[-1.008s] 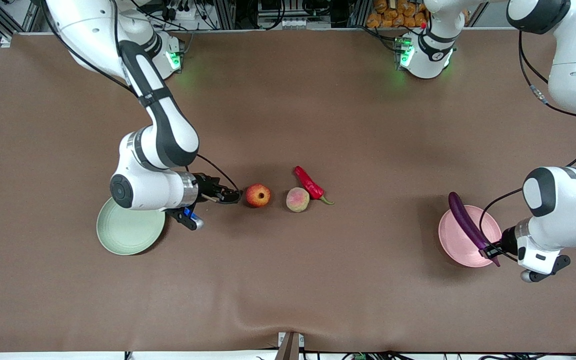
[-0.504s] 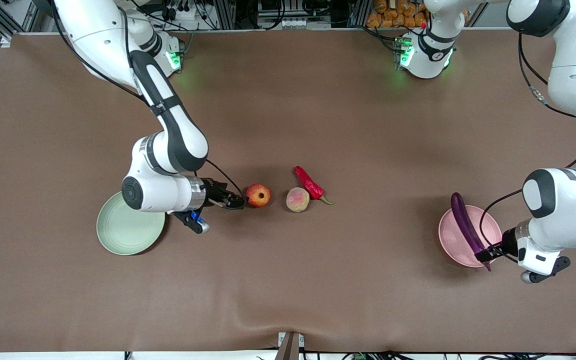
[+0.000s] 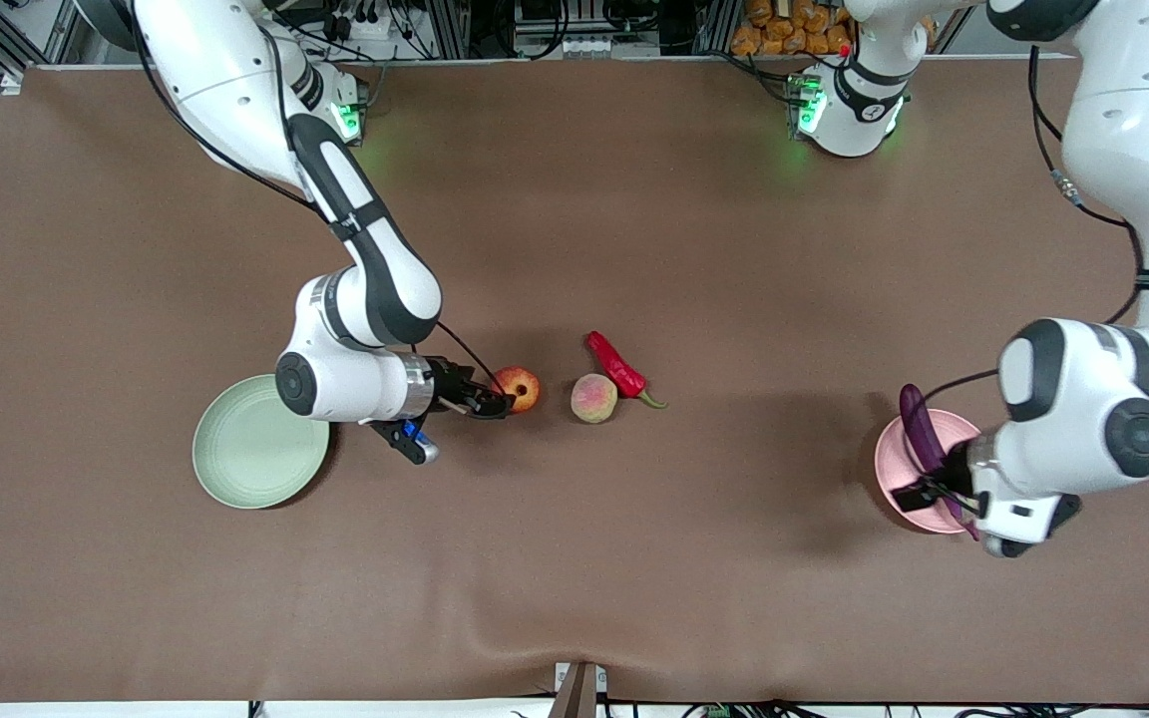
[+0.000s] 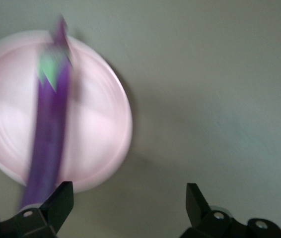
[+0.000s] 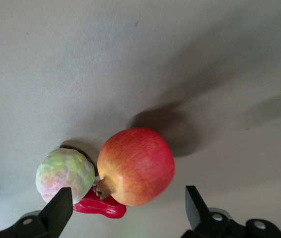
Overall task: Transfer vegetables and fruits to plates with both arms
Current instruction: 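Lower the eggplant onto the pink plate while the right gripper approaches the apple, then grasp the red apple with the right gripper while the left gripper reaches the pepper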
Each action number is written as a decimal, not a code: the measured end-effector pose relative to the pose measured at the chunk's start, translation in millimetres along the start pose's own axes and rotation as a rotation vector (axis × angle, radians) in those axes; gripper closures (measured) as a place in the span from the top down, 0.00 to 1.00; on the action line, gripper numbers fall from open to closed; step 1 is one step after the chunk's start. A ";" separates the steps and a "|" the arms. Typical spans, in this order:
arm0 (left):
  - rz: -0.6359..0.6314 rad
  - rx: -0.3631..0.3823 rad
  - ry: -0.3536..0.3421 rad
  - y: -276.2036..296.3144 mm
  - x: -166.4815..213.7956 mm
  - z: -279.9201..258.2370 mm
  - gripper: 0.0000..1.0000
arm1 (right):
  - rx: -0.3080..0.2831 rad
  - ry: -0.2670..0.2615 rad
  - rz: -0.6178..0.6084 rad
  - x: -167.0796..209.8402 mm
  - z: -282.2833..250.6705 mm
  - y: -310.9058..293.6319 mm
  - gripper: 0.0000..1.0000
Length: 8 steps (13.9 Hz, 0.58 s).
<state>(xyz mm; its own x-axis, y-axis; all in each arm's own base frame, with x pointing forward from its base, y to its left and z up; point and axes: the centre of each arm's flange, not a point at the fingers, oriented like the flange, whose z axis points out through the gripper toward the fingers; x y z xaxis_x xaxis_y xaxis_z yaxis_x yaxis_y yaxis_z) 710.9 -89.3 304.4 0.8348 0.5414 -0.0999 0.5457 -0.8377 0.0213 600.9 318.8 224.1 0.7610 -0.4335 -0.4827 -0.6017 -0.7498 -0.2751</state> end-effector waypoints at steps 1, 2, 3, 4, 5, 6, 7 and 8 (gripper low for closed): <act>-0.020 0.009 -0.014 20.4 -23.8 2.2 1.00 | -0.004 -0.006 0.002 -2.3 9.3 -0.4 1.00; -0.045 0.013 -0.029 37.7 -46.3 5.9 1.00 | -0.007 -0.005 0.003 -3.7 17.3 -0.6 1.00; -0.077 0.019 -0.048 51.3 -67.1 11.8 1.00 | -0.007 0.002 0.006 -3.2 23.8 0.2 1.00; -0.112 0.026 -0.066 60.9 -84.1 18.1 1.00 | -0.007 0.009 0.009 -2.7 28.6 1.5 1.00; -0.149 0.033 -0.081 68.8 -99.2 24.8 1.00 | -0.010 0.011 0.010 -3.3 33.0 2.8 1.00; -0.193 0.038 -0.088 76.7 -114.1 32.1 1.00 | -0.015 0.010 0.009 -4.5 37.0 3.5 1.00; -0.237 0.040 -0.089 85.6 -129.5 40.7 1.00 | -0.018 0.012 0.008 -5.5 40.6 4.3 1.00; -0.270 0.037 -0.086 94.6 -145.4 49.4 1.00 | -0.020 0.015 0.008 -6.2 43.6 5.2 1.00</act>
<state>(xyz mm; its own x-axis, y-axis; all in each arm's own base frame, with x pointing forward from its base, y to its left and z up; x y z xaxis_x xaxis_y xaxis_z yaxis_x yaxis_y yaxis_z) 637.5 -250.8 271.8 0.6492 0.7387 -0.1814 0.7434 -0.6667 -0.0542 582.5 339.4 189.5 0.7597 -0.4474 -0.4720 -0.6032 -0.7560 -0.2543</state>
